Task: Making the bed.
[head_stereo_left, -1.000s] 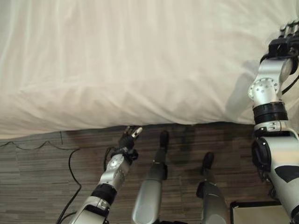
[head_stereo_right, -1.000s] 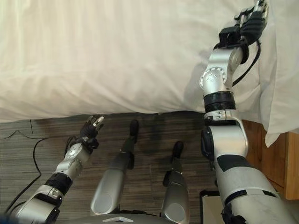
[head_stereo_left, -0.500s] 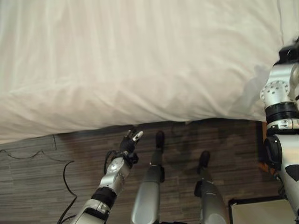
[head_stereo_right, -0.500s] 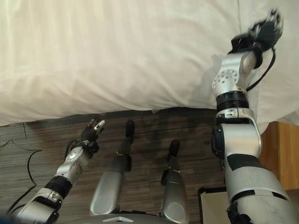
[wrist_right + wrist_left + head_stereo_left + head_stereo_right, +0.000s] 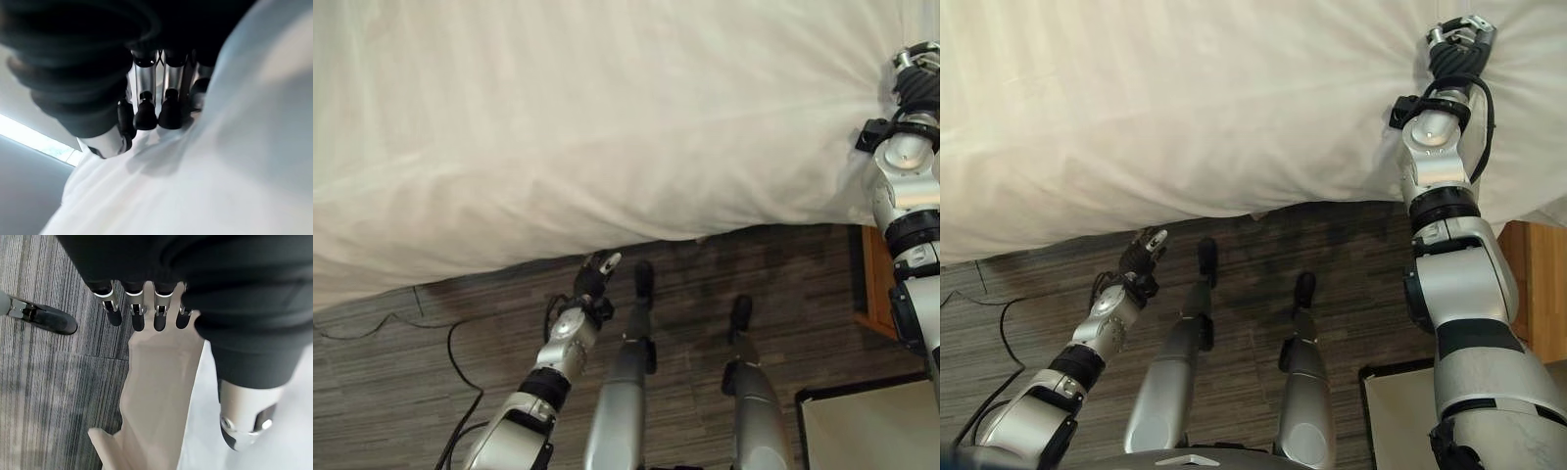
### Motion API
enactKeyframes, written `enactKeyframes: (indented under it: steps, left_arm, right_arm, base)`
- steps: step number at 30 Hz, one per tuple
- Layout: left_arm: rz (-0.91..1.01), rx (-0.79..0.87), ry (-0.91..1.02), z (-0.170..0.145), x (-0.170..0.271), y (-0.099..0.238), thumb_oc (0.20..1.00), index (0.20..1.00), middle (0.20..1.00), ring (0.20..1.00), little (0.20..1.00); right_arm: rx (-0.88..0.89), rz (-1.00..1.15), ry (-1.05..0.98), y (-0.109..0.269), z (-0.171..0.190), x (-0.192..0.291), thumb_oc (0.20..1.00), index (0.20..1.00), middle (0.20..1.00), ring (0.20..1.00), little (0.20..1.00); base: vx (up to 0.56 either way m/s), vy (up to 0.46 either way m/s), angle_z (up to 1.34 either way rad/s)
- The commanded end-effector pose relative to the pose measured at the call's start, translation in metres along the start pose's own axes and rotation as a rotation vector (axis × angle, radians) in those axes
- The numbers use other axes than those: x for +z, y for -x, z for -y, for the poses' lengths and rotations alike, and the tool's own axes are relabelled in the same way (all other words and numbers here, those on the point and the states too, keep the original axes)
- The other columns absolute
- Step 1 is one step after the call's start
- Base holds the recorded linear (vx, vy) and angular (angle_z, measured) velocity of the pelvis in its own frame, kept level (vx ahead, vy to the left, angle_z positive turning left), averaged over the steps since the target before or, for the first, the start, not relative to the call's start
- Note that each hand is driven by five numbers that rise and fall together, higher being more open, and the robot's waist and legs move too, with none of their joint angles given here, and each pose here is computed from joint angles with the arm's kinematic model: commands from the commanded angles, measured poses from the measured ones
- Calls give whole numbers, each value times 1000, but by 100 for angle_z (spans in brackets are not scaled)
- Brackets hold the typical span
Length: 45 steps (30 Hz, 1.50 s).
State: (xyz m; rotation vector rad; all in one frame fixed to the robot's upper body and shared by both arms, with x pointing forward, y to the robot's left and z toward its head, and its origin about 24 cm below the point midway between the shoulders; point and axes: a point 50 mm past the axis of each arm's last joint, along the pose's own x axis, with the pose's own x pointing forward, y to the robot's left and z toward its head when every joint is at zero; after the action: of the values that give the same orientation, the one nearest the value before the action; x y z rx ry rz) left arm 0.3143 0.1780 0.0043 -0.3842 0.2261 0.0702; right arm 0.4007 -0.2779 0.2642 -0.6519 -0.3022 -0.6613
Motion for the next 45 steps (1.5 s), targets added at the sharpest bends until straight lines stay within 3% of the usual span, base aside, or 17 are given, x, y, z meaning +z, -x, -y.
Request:
enactKeyframes:
  steps: [1, 4, 8, 13, 14, 19, 25, 30, 32, 34, 36, 38, 40, 42, 45]
  left_arm:
    - [39, -52, 35, 6, 6, -1, 1000, 1000, 1000, 1000, 1000]
    - [42, -71, 19, 7, 7, 1, 1000, 1000, 1000, 1000, 1000]
    - [22, -78, -10, -5, 5, 10, 1000, 1000, 1000, 1000, 1000]
    - [-54, -71, -53, -24, -11, 25, 1000, 1000, 1000, 1000, 1000]
    - [-64, -71, -65, -27, -11, 27, 1000, 1000, 1000, 1000, 1000]
    - [-89, -44, -106, -41, -15, 35, 1000, 1000, 1000, 1000, 1000]
    - [-108, 9, -127, -51, -21, 41, 1000, 1000, 1000, 1000, 1000]
    - [-88, 61, -132, -53, -19, 41, 1000, 1000, 1000, 1000, 1000]
    - [-55, 104, -95, -43, -17, 38, 1000, 1000, 1000, 1000, 1000]
    - [-41, 115, -83, -39, -17, 38, 1000, 1000, 1000, 1000, 1000]
    - [0, 132, -61, -27, -16, 37, 1000, 1000, 1000, 1000, 1000]
    - [24, 143, -70, -22, -14, 35, 1000, 1000, 1000, 1000, 1000]
    - [46, 146, -86, -21, -11, 36, 1000, 1000, 1000, 1000, 1000]
    - [94, 159, -123, -19, -2, 37, 1000, 1000, 1000, 1000, 1000]
    - [167, 126, -174, -16, 14, 38, 1000, 1000, 1000, 1000, 1000]
  right_arm:
    - [100, -343, 462, 20, 29, -95, 200, 200, 200, 200, 200]
    - [136, -419, 453, 28, 24, -108, 200, 200, 200, 200, 200]
    - [161, -569, 284, 51, 13, -136, 200, 200, 200, 200, 200]
    - [249, -736, 323, 88, 13, -179, 200, 200, 200, 200, 200]
    - [265, -763, 349, 92, 14, -184, 1000, 1000, 1000, 1000, 1000]
    - [268, -754, 376, 93, 14, -185, 1000, 1000, 1000, 1000, 1000]
    - [332, -650, 350, 97, -21, -169, 1000, 1000, 1000, 1000, 1000]
    - [279, -554, 137, 94, -55, -135, 1000, 1000, 1000, 1000, 1000]
    - [157, -436, -172, 113, -92, -94, 1000, 1000, 1000, 1000, 1000]
    - [106, -381, -250, 125, -97, -80, 1000, 1000, 1000, 1000, 1000]
    - [49, -267, -442, 161, -95, -57, 1000, 1000, 1000, 1000, 1000]
    - [82, -260, -533, 179, -97, -52, 1000, 1000, 1000, 1000, 1000]
    - [100, -236, -588, 188, -94, -47, 1000, 1000, 1000, 1000, 1000]
    - [231, -218, -622, 211, -95, -48, 1000, 1000, 1000, 1000, 1000]
    - [381, -203, -522, 229, -97, -63, 1000, 1000, 1000, 1000, 1000]
  base:
    - [0, 0, 0]
    - [4, 1, 6]
    - [24, 39, 12]
    - [33, 20, -8]
    - [44, -8, -1]
    - [12, 13, -3]
    - [36, 19, -2]
    - [16, -29, -6]
    - [61, -34, -35]
    - [60, -20, -43]
    - [121, -15, -28]
    - [91, -5, -13]
    - [45, -12, -12]
    - [43, -17, -13]
    - [5, -18, -5]
